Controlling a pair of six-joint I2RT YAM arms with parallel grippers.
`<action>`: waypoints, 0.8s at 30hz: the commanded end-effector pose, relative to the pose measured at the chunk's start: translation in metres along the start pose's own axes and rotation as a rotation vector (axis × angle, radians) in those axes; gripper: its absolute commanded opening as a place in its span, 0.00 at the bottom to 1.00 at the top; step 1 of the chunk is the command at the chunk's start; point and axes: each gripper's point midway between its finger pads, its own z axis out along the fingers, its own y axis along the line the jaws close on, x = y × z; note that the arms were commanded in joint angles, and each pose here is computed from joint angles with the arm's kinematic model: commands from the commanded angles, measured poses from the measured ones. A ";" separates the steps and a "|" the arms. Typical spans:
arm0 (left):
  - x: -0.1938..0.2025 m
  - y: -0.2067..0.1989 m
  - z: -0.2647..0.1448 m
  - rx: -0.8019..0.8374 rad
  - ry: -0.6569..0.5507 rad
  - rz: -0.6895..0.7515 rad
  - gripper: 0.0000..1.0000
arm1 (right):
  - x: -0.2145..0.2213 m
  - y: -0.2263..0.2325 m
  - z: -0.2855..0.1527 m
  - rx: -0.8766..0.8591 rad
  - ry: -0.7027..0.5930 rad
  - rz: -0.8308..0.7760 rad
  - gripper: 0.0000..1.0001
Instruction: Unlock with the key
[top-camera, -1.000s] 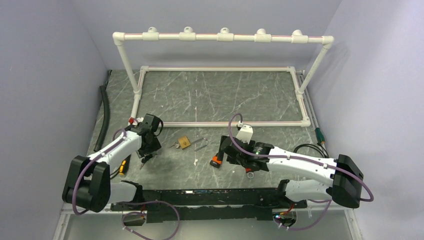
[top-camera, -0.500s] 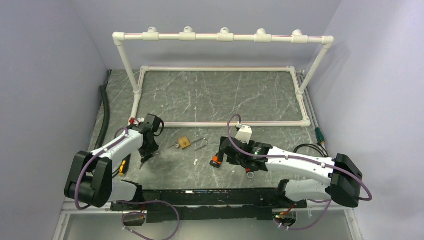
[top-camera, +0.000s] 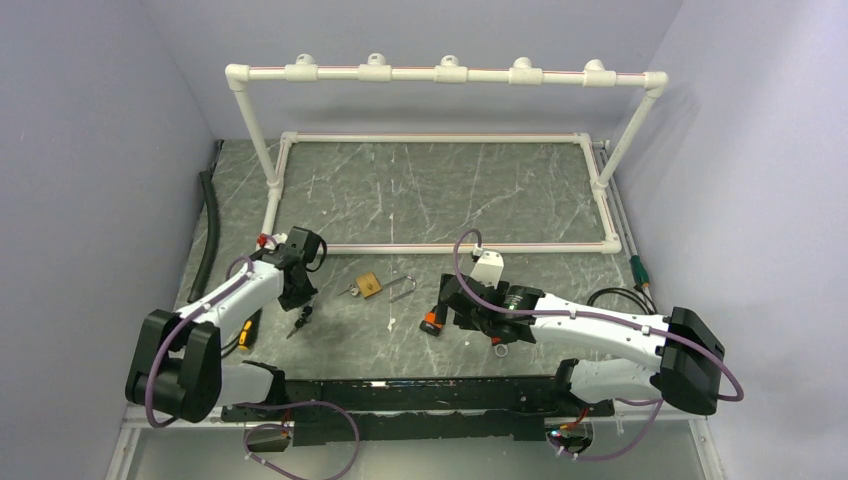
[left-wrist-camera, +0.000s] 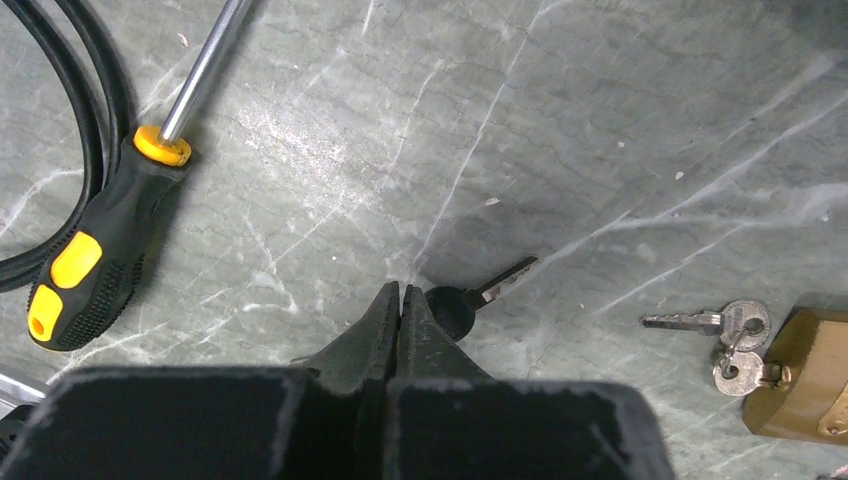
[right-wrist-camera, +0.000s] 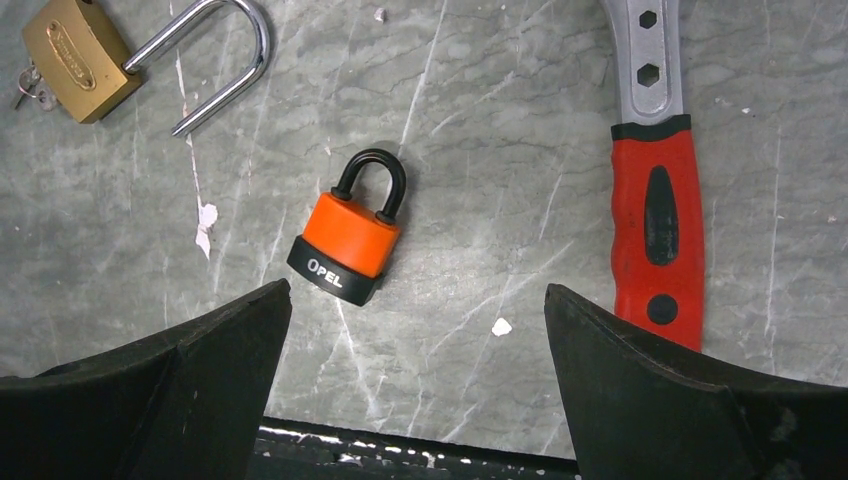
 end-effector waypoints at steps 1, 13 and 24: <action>-0.016 -0.008 -0.014 0.042 -0.037 -0.035 0.00 | -0.006 0.005 0.000 -0.016 -0.023 0.004 1.00; -0.033 -0.041 -0.070 0.360 -0.112 0.053 0.00 | -0.019 0.040 -0.015 -0.247 -0.072 -0.064 1.00; -0.055 -0.079 -0.211 0.965 -0.381 0.254 0.00 | -0.057 0.099 -0.093 -0.781 -0.334 -0.195 0.98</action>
